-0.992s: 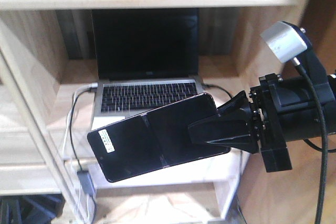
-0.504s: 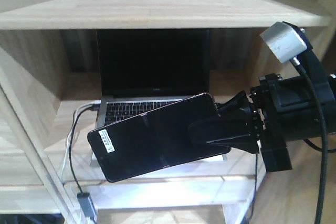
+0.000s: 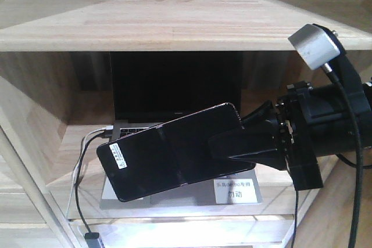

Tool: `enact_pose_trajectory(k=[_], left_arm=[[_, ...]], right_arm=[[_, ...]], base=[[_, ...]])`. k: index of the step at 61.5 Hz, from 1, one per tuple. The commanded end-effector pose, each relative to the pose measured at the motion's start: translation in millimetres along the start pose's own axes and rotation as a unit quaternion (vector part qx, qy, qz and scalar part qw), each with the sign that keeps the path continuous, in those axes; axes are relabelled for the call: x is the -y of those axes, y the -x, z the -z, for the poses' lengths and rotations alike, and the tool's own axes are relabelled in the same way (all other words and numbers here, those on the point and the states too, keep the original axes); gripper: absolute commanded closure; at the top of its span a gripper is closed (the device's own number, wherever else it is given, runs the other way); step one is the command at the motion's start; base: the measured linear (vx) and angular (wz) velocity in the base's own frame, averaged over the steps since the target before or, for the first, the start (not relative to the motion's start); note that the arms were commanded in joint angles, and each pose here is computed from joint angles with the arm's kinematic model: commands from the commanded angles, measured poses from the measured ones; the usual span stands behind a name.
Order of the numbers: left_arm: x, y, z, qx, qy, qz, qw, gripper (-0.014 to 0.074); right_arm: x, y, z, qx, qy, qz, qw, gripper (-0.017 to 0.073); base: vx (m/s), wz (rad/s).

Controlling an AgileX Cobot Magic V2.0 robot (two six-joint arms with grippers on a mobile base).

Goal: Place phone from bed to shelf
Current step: 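Turn the base to face the wooden shelf above the silver laptop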

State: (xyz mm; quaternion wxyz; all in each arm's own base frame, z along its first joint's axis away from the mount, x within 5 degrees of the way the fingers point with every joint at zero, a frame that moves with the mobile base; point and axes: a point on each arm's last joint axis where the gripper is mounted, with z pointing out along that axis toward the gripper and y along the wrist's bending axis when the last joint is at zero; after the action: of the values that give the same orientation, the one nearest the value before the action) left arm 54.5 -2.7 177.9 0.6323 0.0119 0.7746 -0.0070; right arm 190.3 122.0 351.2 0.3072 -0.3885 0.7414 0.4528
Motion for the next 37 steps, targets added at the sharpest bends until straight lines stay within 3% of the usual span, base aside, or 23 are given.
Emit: enact_pose_trajectory(k=[1, 37], left_arm=[[-0.6, 6.1, 0.4, 0.038, 0.003, 0.005, 0.999, 0.0593], [-0.6, 6.1, 0.4, 0.038, 0.003, 0.005, 0.999, 0.0593]], right_arm=[[-18.7, 10.5, 6.9, 0.032, 0.048, 0.009, 0.998, 0.0561], [-18.8, 10.4, 6.9, 0.032, 0.049, 0.009, 0.998, 0.0561]], base=[[0.07, 0.03], [0.02, 0.01]])
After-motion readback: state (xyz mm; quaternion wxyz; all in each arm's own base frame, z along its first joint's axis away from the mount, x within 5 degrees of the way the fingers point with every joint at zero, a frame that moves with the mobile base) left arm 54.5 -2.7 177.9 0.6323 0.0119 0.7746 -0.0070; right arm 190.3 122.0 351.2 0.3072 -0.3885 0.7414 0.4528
